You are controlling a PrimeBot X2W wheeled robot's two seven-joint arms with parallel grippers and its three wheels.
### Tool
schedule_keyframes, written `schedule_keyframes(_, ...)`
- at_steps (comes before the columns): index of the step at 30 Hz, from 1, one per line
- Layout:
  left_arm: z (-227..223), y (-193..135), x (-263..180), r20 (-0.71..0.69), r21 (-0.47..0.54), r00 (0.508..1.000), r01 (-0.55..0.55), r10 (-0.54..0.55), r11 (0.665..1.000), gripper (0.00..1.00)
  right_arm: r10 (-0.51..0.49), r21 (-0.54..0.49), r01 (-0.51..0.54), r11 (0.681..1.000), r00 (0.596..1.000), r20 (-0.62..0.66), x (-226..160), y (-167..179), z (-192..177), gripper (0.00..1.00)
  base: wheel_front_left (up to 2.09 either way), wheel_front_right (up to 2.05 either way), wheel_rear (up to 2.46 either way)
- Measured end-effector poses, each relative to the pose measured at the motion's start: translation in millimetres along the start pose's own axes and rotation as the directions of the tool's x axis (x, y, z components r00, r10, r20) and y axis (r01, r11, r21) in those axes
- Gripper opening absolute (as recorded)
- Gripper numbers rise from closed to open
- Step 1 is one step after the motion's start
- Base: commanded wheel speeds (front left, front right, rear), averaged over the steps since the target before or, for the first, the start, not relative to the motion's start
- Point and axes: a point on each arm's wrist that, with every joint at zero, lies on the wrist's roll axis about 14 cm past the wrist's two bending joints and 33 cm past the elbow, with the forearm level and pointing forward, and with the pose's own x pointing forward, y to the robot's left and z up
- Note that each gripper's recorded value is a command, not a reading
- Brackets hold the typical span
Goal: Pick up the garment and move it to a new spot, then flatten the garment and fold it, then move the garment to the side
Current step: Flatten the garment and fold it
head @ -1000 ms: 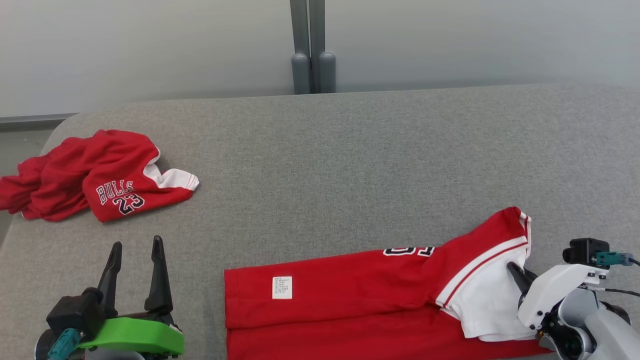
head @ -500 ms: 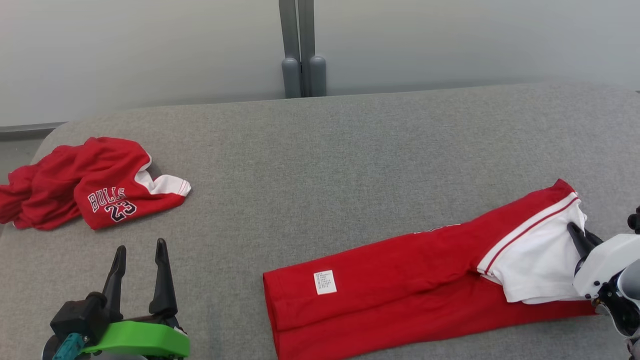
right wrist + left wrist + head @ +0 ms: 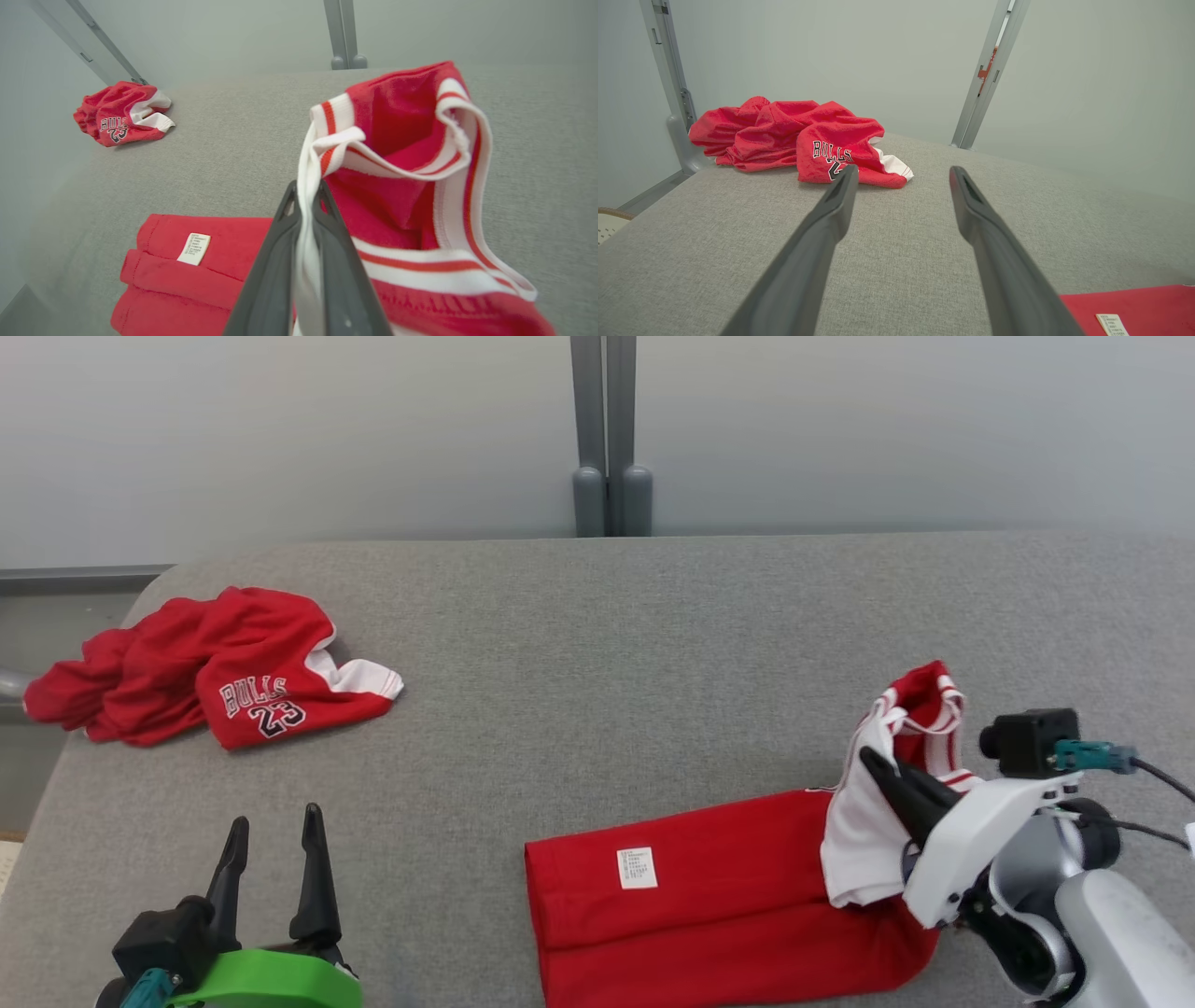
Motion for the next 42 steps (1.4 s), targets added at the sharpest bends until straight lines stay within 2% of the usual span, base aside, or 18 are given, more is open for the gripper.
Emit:
schedule_keyframes(4, 1.8, 9.6, -8.1, 0.006, 0.005, 1.0, -0.024, 0.024, 1.0, 1.0, 0.143, 0.02, -0.143, 0.99, 0.989, -0.043, 12.3, 59.7, -11.3, 0.0, 0.0, 0.0, 0.0)
schedule_keyframes(8, 5.7, 14.3, -13.5, 0.019, 0.009, 0.999, -0.037, 0.037, 0.999, 1.0, 0.246, 0.051, -0.242, 0.969, 0.964, -0.097, 22.2, 103.0, -29.4, 0.0, 0.0, 0.0, 0.0)
schedule_keyframes(15, 10.7, 30.6, -25.8, 0.035, 0.007, 0.995, -0.091, 0.091, 0.996, 1.0, 0.358, 0.101, -0.345, 0.933, 0.917, -0.175, 38.1, 152.2, -62.1, 0.0, 0.0, 0.0, 0.0)
schedule_keyframes(23, 12.8, 50.9, -39.3, 0.04, 0.01, 0.987, -0.158, 0.157, 0.987, 1.0, 0.436, 0.127, -0.418, 0.9, 0.862, -0.258, 48.2, 187.6, -91.9, 0.0, 0.0, 0.0, 0.0)
schedule_keyframes(24, 12.7, 51.9, -39.4, 0.04, 0.01, 0.986, -0.162, 0.161, 0.987, 1.0, 0.441, 0.13, -0.422, 0.897, 0.858, -0.263, 49.1, 189.9, -94.8, 0.12, 0.0, 0.0, 0.0)
schedule_keyframes(25, 11.9, 52.9, -39.4, 0.037, 0.011, 0.986, -0.165, 0.164, 0.986, 1.0, 0.443, 0.134, -0.423, 0.896, 0.856, -0.266, 50.0, 190.9, -96.8, 0.64, 0.0, 0.0, 0.0)
schedule_keyframes(26, 11.2, 53.0, -39.0, 0.034, 0.011, 0.986, -0.165, 0.164, 0.986, 1.0, 0.444, 0.142, -0.421, 0.896, 0.857, -0.261, 50.6, 191.4, -96.7, 1.0, 0.0, 0.0, 0.0)
schedule_keyframes(33, 11.8, 44.9, -28.8, 0.036, 0.011, 0.99, -0.137, 0.136, 0.991, 1.0, 0.458, 0.156, -0.439, 0.885, 0.88, -0.126, 50.4, 193.0, -64.0, 1.0, 0.0, 0.0, 0.0)
schedule_keyframes(36, 14.5, 39.5, -22.9, 0.045, 0.009, 0.992, -0.119, 0.118, 0.993, 1.0, 0.433, 0.19, -0.428, 0.884, 0.901, 0.013, 48.5, 181.2, -30.0, 1.0, 0.0, 0.0, 0.0)
schedule_keyframes(39, 12.5, 31.7, -18.9, 0.041, 0.004, 0.994, -0.098, 0.098, 0.995, 1.0, 0.337, 0.168, -0.358, 0.918, 0.931, 0.141, 48.0, 141.1, 4.0, 1.0, 0.0, 0.0, 0.0)
schedule_keyframes(42, 10.9, 20.4, -12.4, 0.039, -0.005, 0.997, -0.067, 0.067, 0.998, 1.0, 0.196, 0.133, -0.229, 0.964, 0.954, 0.227, 41.1, 83.7, 26.7, 1.0, 0.0, 0.0, 0.0)
